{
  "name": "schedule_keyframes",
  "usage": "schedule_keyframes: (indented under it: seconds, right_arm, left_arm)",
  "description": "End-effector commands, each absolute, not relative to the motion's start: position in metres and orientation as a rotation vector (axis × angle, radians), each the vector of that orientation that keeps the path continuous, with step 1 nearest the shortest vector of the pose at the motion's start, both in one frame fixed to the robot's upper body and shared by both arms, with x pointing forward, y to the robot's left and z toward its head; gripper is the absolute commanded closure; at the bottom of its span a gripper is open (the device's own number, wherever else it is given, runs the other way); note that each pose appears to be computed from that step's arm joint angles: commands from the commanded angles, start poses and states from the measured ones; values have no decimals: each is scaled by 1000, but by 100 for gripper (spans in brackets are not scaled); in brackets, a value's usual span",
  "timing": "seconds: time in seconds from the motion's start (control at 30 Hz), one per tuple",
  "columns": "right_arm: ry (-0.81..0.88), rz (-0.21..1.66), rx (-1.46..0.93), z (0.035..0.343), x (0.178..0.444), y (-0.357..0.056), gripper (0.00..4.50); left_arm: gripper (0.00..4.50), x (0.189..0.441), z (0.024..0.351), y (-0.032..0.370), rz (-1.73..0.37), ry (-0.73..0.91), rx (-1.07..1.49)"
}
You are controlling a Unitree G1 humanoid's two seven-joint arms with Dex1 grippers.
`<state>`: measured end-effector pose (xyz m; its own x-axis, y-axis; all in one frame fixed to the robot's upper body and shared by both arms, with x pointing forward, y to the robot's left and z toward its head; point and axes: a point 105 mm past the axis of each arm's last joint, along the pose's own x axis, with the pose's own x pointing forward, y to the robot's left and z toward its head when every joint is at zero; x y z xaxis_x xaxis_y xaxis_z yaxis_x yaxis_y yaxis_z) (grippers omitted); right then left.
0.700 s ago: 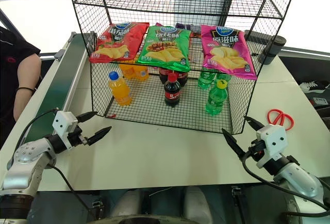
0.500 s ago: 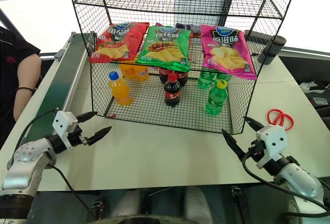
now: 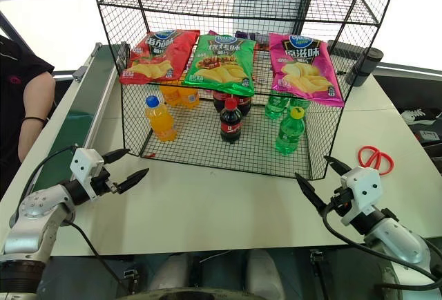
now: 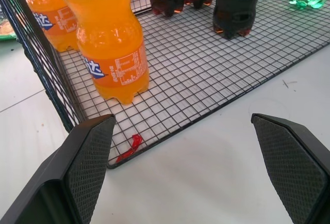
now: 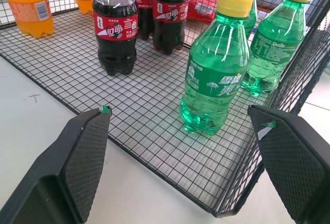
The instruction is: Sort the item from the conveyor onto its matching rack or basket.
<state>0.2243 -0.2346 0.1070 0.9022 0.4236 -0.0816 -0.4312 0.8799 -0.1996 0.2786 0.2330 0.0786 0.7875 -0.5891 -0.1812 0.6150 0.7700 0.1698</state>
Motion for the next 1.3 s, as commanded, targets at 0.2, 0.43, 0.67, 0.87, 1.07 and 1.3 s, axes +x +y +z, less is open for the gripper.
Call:
schedule_keyframes:
  seconds: [0.2, 0.43, 0.67, 0.87, 1.07, 1.3]
  right_arm:
    - [6, 446, -218, 111, 225, -235, 10]
    - [7, 453, -218, 110, 226, -234, 10]
    - [3, 459, -218, 110, 228, -234, 10]
    - [-3, 466, -219, 110, 230, -232, 10]
    - [-4, 470, -218, 111, 231, -230, 10]
    - [-4, 471, -217, 111, 231, -230, 10]
  left_arm:
    - [0, 280, 88, 235, -641, 88, 239]
    - [0, 280, 87, 233, -646, 82, 235]
    - [0, 281, 87, 231, -649, 78, 232]
    - [0, 283, 87, 229, -651, 72, 229]
    - [0, 282, 88, 228, -649, 69, 228]
    - [0, 281, 86, 228, -646, 73, 226]
